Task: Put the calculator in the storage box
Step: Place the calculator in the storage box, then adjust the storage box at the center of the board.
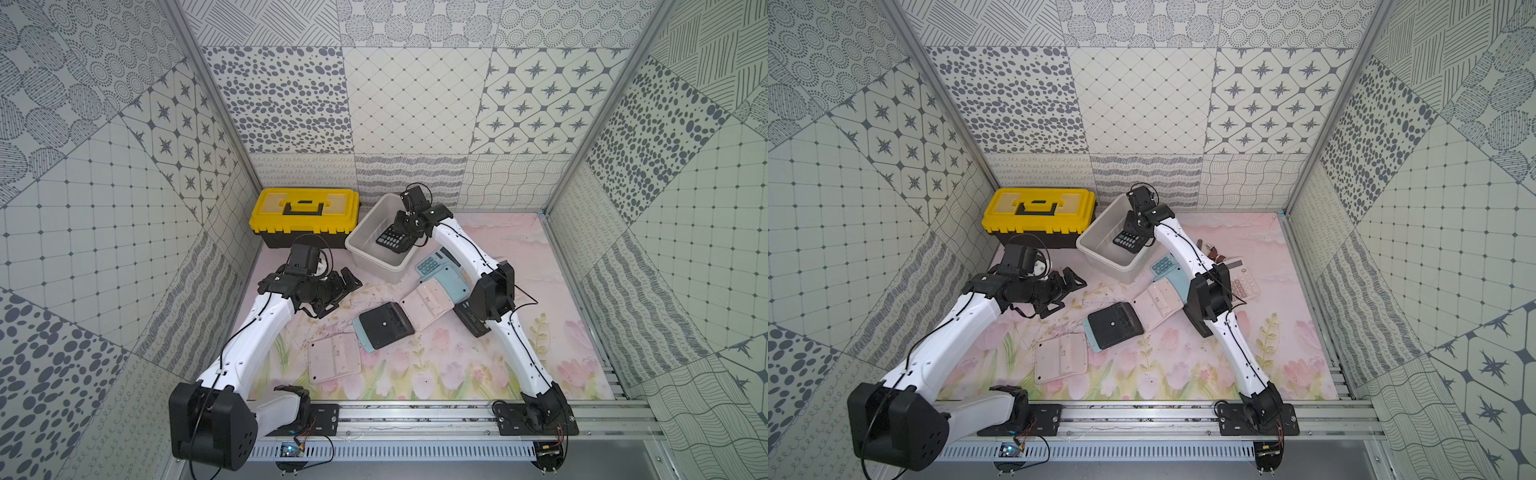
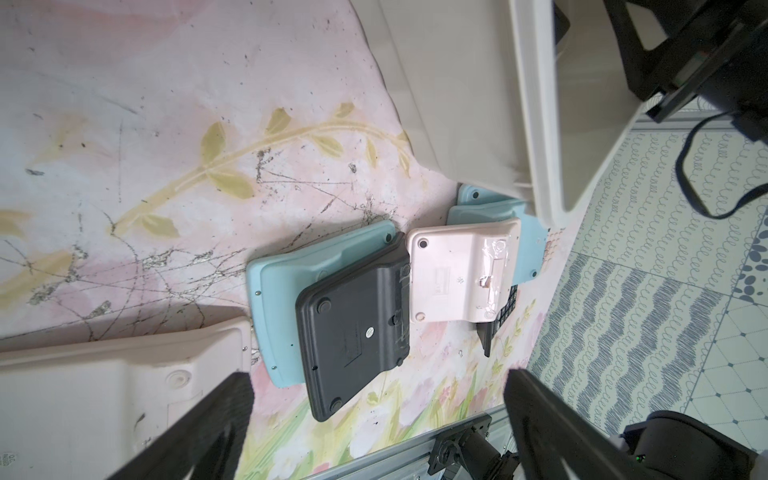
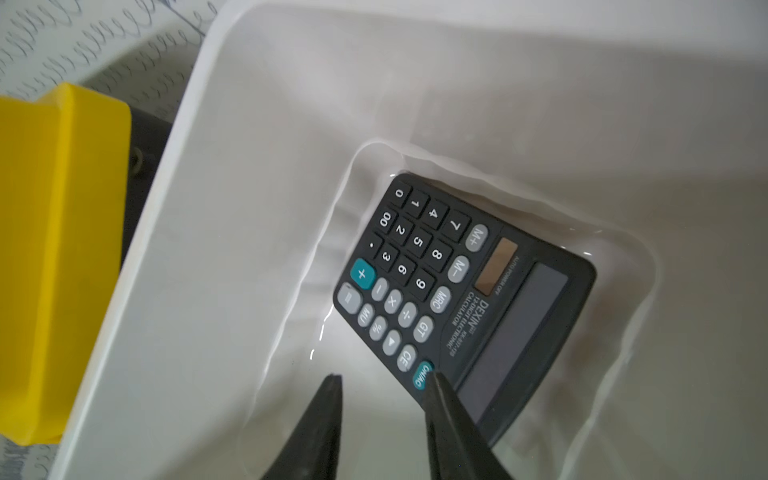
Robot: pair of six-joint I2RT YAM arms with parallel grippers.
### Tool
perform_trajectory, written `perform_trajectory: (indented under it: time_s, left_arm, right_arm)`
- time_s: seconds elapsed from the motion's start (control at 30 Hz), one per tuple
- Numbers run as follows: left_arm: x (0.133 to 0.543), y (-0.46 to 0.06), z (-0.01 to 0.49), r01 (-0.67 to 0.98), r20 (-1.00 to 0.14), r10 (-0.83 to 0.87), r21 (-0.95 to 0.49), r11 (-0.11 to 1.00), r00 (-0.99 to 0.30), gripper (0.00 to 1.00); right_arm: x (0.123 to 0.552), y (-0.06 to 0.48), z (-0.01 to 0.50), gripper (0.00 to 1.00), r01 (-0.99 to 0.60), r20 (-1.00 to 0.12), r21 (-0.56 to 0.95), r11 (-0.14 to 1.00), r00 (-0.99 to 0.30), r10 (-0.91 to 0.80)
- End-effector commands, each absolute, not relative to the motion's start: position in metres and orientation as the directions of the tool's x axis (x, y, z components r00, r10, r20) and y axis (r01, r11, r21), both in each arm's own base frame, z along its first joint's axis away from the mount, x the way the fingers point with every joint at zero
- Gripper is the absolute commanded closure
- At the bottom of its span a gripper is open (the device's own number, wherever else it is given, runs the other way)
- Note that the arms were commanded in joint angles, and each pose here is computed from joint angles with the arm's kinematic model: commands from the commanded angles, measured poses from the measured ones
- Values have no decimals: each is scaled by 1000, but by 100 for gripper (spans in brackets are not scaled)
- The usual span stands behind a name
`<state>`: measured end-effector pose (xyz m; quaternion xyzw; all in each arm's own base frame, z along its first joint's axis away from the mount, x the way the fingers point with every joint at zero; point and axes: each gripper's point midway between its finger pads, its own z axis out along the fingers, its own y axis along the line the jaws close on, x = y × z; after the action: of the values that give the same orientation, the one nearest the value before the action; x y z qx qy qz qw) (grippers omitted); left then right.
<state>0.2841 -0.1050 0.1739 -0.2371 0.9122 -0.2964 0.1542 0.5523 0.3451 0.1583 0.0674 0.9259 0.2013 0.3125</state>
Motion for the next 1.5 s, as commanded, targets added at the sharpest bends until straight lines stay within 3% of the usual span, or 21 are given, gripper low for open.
perform_trajectory:
  time_s: [0.0,0.13,0.3,0.5,0.63,0.77,1.23,1.47]
  left_arm:
    - [266,-97,169,-388,-121,-547,-581,716,-828,0]
    - [254,-96,159,-400,-101,-542,-566,721,-834,0]
    - [255,-96,153,-405,-99,-548,-567,717,-831,0]
    - [304,-92,182,-371,-184,-543,-552,747,-819,0]
    - [347,-90,198,-374,-204,-544,-533,759,-814,0]
    - [374,-91,209,-374,-217,-556,-544,751,-803,0]
    - [355,-87,196,-387,-204,-554,-526,757,-807,0]
    - [339,-89,190,-392,-180,-553,-532,750,-814,0]
  right_arm:
    - [546,342,250,53,-84,-639,482,872,-715,284]
    - [527,339,285,46,-150,-660,488,860,-709,250]
    - [506,336,289,44,-188,-641,486,853,-740,202]
    - [481,322,277,40,-142,-631,421,896,-756,177]
    - [472,317,257,19,-111,-608,385,916,-778,161]
    - [465,318,224,12,-75,-545,361,930,-826,145]
    - [432,324,150,11,-80,-426,210,974,-905,18]
    - [410,301,130,13,-104,-390,117,988,-919,-50]
